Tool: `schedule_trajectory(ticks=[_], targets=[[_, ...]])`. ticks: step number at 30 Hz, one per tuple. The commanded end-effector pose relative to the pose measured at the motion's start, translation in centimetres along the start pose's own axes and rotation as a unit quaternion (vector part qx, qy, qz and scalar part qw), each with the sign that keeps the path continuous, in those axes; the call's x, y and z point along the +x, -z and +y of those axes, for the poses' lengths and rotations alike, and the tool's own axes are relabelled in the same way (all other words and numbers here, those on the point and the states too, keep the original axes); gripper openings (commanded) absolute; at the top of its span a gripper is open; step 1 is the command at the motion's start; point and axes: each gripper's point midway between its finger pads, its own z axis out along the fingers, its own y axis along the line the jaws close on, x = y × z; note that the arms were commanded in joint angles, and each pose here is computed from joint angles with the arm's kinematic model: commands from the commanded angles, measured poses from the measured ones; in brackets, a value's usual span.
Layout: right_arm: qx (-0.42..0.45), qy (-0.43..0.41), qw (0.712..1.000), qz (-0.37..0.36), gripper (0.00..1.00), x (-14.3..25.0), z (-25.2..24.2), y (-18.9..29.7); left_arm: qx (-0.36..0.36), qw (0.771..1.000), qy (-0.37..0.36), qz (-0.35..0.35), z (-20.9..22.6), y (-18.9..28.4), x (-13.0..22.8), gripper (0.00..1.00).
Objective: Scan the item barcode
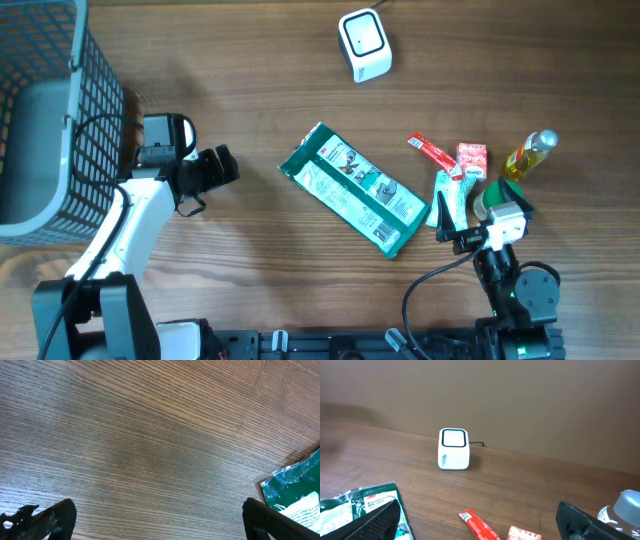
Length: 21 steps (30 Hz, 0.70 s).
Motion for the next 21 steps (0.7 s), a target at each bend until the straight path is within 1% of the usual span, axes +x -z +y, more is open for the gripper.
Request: schedule_trajectory(ticks=[1, 8, 11, 17, 19, 21], targets=[[0.007, -0.005, 1.000, -0.006, 1.00, -0.2, -0.5, 0.1, -0.002, 1.000, 0.003, -0.017, 0.1, 0.6, -1.0, 1.00], [0.014, -0.004, 1.000, -0.005, 1.00, -0.2, -0.8, 0.1, -0.002, 1.000, 0.003, -0.017, 0.1, 0.6, -1.0, 1.00], [0.034, 0.012, 0.999, 0.000, 1.00, 0.0, -1.5, 0.1, -0.002, 1.000, 0.003, -0.017, 0.1, 0.6, -1.0, 1.00], [0.032, 0.009, 0.999, -0.003, 1.00, -0.1, -1.4, 0.1, -0.002, 1.000, 0.003, -0.017, 0.1, 0.6, -1.0, 1.00], [0.056, -0.023, 0.998, -0.015, 1.00, -0.7, -2.3, 0.2, -0.002, 1.000, 0.003, -0.017, 0.1, 0.6, -1.0, 1.00], [0.096, -0.086, 0.992, -0.016, 1.00, -0.4, -3.7, 0.4, -0.002, 1.000, 0.002, -0.017, 0.1, 0.6, -1.0, 1.00]])
